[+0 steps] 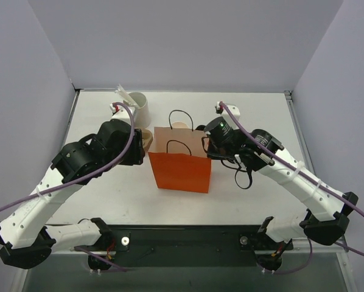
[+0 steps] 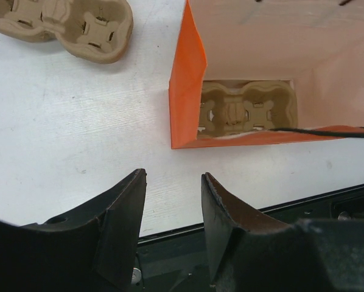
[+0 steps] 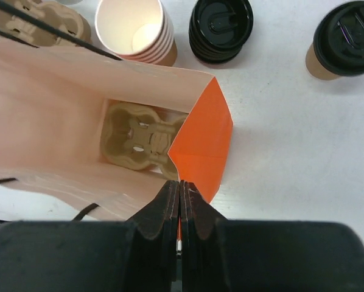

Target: Pack the takeout coffee

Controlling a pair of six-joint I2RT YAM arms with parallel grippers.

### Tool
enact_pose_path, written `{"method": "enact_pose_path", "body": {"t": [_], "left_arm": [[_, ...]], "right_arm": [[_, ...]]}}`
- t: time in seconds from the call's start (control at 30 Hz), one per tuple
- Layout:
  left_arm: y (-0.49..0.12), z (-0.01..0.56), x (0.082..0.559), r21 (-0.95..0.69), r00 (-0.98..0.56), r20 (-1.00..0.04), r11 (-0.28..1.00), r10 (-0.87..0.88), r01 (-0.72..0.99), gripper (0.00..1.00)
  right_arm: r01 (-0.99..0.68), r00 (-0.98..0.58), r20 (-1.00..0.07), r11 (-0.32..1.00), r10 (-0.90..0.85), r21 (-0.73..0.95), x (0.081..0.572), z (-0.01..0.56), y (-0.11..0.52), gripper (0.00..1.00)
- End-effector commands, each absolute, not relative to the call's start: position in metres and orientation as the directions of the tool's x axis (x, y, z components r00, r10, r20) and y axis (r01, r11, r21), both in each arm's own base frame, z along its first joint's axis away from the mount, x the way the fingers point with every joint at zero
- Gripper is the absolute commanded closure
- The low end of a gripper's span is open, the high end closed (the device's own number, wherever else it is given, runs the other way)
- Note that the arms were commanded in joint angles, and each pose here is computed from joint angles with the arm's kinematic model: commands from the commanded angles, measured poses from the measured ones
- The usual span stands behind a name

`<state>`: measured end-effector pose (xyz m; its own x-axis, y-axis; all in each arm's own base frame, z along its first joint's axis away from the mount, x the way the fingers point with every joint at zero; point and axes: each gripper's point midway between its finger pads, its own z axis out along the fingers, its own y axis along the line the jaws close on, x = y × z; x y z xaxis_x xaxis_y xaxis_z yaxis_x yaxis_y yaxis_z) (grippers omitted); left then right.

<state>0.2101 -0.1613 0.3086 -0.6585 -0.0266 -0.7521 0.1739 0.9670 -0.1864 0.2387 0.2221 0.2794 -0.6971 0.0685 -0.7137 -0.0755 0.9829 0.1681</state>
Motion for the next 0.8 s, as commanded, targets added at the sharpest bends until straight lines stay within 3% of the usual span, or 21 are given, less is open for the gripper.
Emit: {"method": "enact_pose_path", "body": {"t": [0.0,0.2,0.23,0.37,0.53,0.77], "left_arm": [[-0.157,0.329,0.209,-0.218,-0.625,-0.778,0.961,-0.066,0.171,0.49],[-0.167,0.331,0.207,-0.242,-0.647,-0.761,0.948,-0.053,0.207,0.48],[-0.172,0.333,0.209,-0.259,-0.646,-0.761,0.941,-0.061,0.216,0.47],[-0.188,0.332,0.211,-0.305,-0.662,-0.747,0.918,-0.064,0.254,0.45],[-0.204,0.316,0.223,-0.294,-0.693,-0.721,0.913,-0.017,0.283,0.44],[-0.226,0.307,0.246,-0.296,-0.647,-0.762,0.893,-0.006,0.34,0.45]], "right_arm": [[-0.043,-0.724,-0.686,0.989,0.067,0.142,0.225,0.257,0.207,1.0],[-0.041,-0.69,-0.712,0.974,0.132,0.221,0.227,0.286,0.211,0.97],[-0.045,-0.679,-0.72,0.971,0.144,0.237,0.228,0.294,0.212,0.94],[-0.037,-0.634,-0.751,0.963,0.184,0.268,0.233,0.317,0.209,0.67],[0.011,-0.612,-0.774,0.98,0.162,0.197,0.244,0.31,0.2,0.56],[0.055,-0.659,-0.745,0.995,0.099,0.084,0.251,0.276,0.194,0.55]]}}
